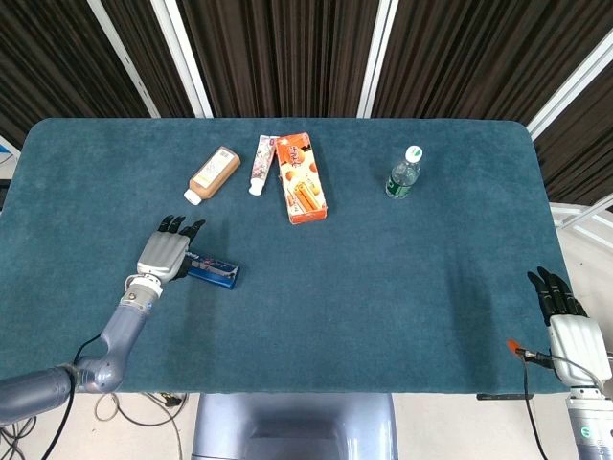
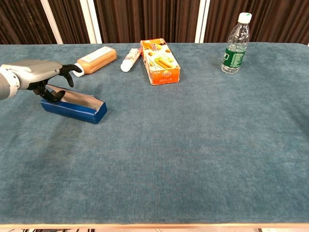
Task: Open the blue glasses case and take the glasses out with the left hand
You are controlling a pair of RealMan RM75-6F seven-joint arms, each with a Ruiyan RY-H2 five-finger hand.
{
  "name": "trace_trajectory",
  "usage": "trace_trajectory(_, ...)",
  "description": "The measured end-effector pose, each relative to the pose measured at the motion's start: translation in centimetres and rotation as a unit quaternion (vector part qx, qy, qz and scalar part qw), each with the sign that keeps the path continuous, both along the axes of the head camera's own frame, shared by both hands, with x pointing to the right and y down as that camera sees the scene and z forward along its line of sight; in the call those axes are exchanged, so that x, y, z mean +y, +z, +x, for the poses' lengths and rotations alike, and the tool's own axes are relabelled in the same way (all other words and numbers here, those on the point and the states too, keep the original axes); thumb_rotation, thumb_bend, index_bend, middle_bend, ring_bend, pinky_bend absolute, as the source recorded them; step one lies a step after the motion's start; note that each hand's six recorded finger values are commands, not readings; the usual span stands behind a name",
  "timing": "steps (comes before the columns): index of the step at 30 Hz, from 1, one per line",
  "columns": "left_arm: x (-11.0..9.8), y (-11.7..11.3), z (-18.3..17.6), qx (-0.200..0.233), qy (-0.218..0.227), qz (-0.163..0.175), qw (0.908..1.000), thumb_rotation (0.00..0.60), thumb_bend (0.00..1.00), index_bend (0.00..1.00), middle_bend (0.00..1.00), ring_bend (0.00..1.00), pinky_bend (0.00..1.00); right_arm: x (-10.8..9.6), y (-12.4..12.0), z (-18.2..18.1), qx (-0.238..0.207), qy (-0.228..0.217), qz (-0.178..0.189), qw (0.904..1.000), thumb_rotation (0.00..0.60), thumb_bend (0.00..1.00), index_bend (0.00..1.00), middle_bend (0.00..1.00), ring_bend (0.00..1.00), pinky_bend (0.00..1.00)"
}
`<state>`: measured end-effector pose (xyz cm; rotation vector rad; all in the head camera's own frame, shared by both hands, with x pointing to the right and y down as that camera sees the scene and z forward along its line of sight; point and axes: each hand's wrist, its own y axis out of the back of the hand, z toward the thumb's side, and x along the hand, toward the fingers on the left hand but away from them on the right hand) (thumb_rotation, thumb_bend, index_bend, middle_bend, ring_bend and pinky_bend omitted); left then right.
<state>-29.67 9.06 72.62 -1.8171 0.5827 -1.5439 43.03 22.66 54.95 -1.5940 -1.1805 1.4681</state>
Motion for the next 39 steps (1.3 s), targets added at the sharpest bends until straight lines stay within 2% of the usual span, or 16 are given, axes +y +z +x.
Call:
trace_trajectory(10, -0.5, 0.6, 1.3, 0.012, -0.008, 0.001, 0.9999, 0.600, 0.56, 0.06, 0.23, 0.00, 0.03, 0.0, 0.1, 0.1, -0.001, 0.003, -0.002, 1.0000, 0.600, 0.22, 0.00, 0.00, 0.00, 0.23)
trace_trajectory(27, -0.8, -1.0, 2.4, 0.051, -0.010, 0.024, 0.9984, 0.600, 0.55, 0.06, 0.23, 0.00, 0.03, 0.0, 0.1, 0.1, 0.000, 0.004, -0.003, 1.0000, 0.600, 0.22, 0.00, 0.00, 0.00, 0.23)
trace_trajectory(39, -1.2, -0.2, 3.4, 0.042, 0.002, 0.030, 0.9987, 0.600, 0.54, 0.06, 0.22, 0.00, 0.03, 0.0, 0.1, 0.2, -0.002, 0.007, -0.005, 1.0000, 0.600, 0.22, 0.00, 0.00, 0.00, 0.23)
